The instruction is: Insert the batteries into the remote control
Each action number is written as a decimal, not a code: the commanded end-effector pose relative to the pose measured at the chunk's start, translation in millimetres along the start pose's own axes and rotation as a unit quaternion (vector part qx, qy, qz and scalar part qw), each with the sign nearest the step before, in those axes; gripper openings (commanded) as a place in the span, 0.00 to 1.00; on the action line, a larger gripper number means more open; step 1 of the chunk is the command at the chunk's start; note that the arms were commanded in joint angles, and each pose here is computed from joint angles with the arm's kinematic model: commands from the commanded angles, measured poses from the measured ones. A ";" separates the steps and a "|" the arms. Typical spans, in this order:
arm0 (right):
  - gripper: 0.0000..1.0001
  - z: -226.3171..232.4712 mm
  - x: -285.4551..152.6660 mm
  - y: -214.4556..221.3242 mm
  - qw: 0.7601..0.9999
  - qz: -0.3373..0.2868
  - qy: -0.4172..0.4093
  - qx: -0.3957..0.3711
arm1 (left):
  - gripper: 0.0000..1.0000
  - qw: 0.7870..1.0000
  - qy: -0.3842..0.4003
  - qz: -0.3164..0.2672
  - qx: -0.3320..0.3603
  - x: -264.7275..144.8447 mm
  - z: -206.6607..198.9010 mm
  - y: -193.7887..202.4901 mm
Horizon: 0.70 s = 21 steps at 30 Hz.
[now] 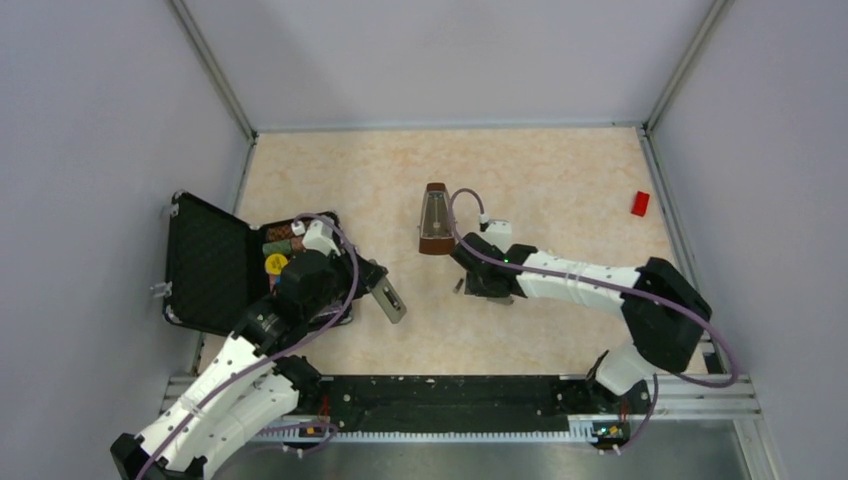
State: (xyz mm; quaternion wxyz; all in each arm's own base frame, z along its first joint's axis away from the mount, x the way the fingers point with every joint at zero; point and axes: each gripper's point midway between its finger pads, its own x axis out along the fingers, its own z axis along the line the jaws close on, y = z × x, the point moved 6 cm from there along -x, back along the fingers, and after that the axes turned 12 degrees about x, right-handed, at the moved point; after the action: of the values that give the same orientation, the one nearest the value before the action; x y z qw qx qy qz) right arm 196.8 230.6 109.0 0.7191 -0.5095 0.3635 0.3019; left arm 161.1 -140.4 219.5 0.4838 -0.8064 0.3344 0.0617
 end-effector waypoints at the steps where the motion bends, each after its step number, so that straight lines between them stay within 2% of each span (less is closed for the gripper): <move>1: 0.43 49.9 3.5 -13.5 0.996 -0.052 -0.035 0.068 | 0.00 0.999 -0.010 -0.030 -0.007 3.3 1.9 -7.3; 7: 0.44 57.5 19.6 -2.7 0.994 -0.057 0.001 0.091 | 0.00 0.999 -0.041 -0.034 -0.008 4.6 8.4 -10.4; 14: 0.43 63.9 37.4 11.8 0.996 -0.048 0.042 0.062 | 0.00 0.997 -0.061 -0.044 0.007 -4.2 12.4 -16.1; 21: 0.39 58.2 46.0 21.8 0.993 -0.074 0.085 0.040 | 0.00 0.997 -0.067 -0.046 0.012 -13.0 15.3 -15.4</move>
State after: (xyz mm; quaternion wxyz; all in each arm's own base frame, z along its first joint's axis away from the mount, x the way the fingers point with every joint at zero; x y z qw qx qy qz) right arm 214.7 293.3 69.6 0.7255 -0.5148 0.4002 0.2204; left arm 162.7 -121.0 206.0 0.5123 -0.8011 0.2875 0.1147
